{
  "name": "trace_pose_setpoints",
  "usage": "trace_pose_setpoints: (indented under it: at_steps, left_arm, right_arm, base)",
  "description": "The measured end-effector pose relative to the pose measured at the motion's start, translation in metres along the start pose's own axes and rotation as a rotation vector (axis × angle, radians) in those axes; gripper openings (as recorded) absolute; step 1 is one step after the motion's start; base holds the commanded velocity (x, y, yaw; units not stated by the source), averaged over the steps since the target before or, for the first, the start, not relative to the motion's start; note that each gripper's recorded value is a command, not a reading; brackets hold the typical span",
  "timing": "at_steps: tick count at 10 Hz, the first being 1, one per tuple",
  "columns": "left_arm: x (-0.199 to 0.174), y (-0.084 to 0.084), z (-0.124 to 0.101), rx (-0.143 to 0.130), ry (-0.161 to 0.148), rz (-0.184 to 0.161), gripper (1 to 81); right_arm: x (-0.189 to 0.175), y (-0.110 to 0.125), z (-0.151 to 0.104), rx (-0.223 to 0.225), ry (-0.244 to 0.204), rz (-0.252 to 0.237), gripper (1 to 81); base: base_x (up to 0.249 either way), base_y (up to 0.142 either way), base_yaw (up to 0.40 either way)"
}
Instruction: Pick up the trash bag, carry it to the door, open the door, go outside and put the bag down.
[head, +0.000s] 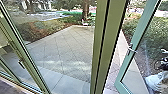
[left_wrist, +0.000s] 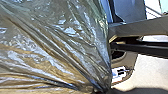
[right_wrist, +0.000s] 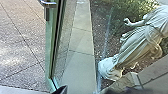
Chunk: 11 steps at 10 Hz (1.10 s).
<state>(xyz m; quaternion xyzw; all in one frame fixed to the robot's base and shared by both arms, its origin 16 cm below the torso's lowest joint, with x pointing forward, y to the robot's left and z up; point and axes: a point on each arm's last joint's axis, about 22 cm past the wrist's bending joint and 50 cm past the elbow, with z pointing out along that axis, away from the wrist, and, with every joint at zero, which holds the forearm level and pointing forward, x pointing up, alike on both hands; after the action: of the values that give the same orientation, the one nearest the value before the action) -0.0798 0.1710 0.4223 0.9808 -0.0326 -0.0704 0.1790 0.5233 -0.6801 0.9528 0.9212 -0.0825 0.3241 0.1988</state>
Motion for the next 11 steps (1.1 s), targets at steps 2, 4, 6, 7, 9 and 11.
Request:
trace_pose_setpoints:
  at_steps: [2, 4, 6, 7, 9, 11]
  left_arm:
    - [0.000, 0.000, 0.000, 0.000, 0.000, 0.000, 1.0]
    - [-0.001, 0.000, 0.000, 0.000, -0.001, 0.000, 1.0]
    - [-0.006, 0.000, 0.000, 0.000, -0.006, -0.003, 1.0]
    - [-0.009, 0.000, 0.000, 0.000, -0.008, -0.004, 1.0]
    - [-0.008, 0.000, 0.000, 0.000, -0.007, -0.004, 1.0]
    - [-0.009, 0.000, 0.000, 0.000, -0.008, -0.004, 1.0]
  right_arm:
    - [-0.017, 0.020, 0.006, -0.062, 0.011, -0.076, 81.1]
    - [-0.014, 0.056, 0.005, -0.138, 0.034, -0.096, 81.1]
    - [-0.012, 0.084, 0.010, -0.201, 0.037, -0.094, 81.1]
    - [-0.013, 0.098, 0.011, -0.228, 0.037, -0.091, 81.1]
    - [-0.029, 0.112, 0.018, -0.267, 0.017, -0.121, 81.1]
    - [-0.037, 0.122, 0.026, -0.285, 0.016, -0.147, 81.1]
  base:
    - [0.000, 0.000, 0.000]
    - [0.000, 0.000, 0.000]
    - [0.000, 0.000, 0.000]
    - [0.000, 0.000, 0.000]
    - [0.000, 0.000, 0.000]
    - [0.000, 0.000, 0.000]
